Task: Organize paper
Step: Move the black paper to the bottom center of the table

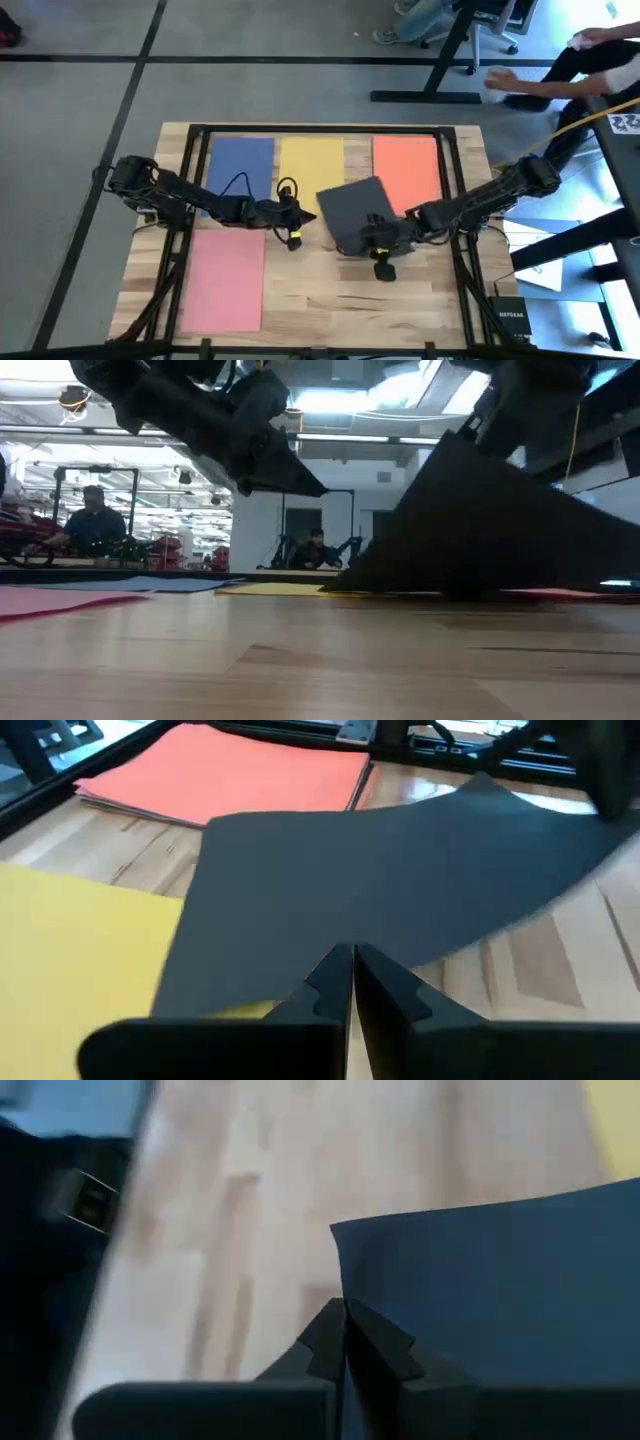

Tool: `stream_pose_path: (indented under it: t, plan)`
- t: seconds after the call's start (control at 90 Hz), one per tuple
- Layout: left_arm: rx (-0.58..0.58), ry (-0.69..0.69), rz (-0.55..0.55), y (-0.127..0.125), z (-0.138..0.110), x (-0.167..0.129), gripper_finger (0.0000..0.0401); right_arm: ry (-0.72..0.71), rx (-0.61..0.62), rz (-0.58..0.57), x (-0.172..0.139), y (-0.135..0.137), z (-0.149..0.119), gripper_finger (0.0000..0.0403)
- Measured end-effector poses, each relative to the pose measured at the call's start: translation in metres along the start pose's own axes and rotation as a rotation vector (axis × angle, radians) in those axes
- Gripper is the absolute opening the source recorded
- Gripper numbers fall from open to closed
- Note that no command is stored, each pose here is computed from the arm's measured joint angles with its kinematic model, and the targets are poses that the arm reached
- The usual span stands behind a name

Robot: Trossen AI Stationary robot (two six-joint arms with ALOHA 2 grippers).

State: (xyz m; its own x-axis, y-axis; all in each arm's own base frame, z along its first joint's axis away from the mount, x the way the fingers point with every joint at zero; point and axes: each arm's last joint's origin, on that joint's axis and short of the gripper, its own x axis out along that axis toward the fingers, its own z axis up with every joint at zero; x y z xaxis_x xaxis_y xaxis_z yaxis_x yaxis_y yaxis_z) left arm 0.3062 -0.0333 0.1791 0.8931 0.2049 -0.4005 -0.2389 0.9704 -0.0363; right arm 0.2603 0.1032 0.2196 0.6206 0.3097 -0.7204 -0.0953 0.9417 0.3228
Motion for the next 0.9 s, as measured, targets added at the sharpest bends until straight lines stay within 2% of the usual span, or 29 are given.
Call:
stream_pose_path:
  t: [0.278, 0.5, 0.644, 0.9]
  plan:
    - [-0.008, 0.002, -0.008, 0.0, 0.0, 0.0, 0.0, 0.022, 0.073, 0.187, 0.039, 0.004, 0.002, 0.0]
    - [-0.009, 0.005, -0.012, 0.0, 0.0, 0.0, 0.0, -0.069, 0.163, 0.294, 0.064, -0.005, 0.014, 0.0]
    - [-0.009, 0.005, -0.013, -0.001, 0.0, 0.0, 0.0, -0.121, 0.226, 0.309, 0.07, -0.01, 0.019, 0.0]
    - [0.043, -0.006, -0.042, -0.009, -0.001, -0.003, 0.0, -0.197, 0.29, 0.209, 0.079, -0.01, 0.024, 0.0]
